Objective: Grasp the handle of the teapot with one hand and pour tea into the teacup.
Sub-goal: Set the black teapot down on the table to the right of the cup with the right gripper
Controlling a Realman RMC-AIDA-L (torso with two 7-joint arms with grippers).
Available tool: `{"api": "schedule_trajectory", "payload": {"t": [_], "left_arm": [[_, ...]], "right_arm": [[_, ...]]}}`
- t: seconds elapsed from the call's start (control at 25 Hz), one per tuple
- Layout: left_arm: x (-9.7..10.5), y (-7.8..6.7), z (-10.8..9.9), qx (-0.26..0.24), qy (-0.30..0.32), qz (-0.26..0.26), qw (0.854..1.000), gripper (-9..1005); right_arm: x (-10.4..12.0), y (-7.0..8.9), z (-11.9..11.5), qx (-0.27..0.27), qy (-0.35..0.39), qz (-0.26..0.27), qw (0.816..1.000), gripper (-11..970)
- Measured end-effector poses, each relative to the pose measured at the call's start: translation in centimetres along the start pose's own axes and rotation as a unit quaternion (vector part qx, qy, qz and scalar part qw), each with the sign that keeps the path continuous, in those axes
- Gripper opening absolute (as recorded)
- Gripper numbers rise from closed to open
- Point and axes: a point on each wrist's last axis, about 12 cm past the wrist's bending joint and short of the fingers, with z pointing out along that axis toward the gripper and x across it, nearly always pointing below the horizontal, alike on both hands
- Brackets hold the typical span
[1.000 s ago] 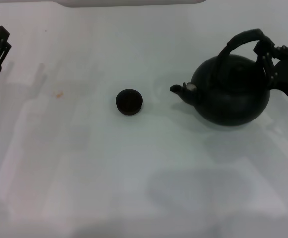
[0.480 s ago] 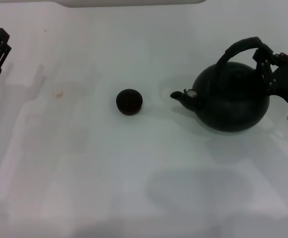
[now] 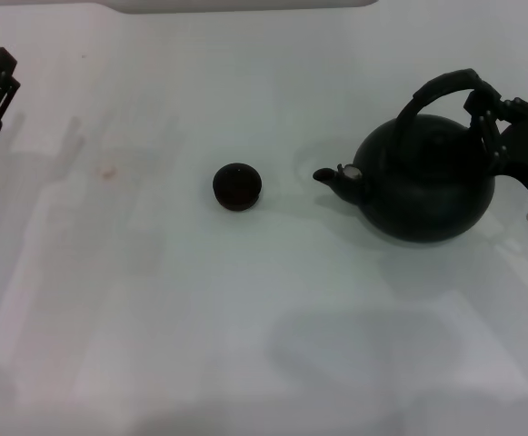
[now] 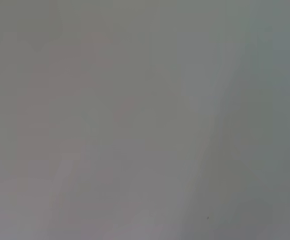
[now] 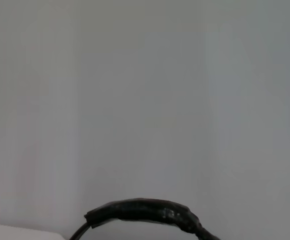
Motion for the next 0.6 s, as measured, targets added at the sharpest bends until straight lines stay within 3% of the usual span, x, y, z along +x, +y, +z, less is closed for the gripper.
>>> {"api": "schedule_trajectory", "payload": {"t": [0.6], "left_arm": [[-0.03, 0.06, -0.01, -0.001, -0.001, 0.001, 1.0, 834]], "right_arm": [[0.45, -0.16, -0.42, 0.0, 0.016, -0.004, 1.0, 110]]}}
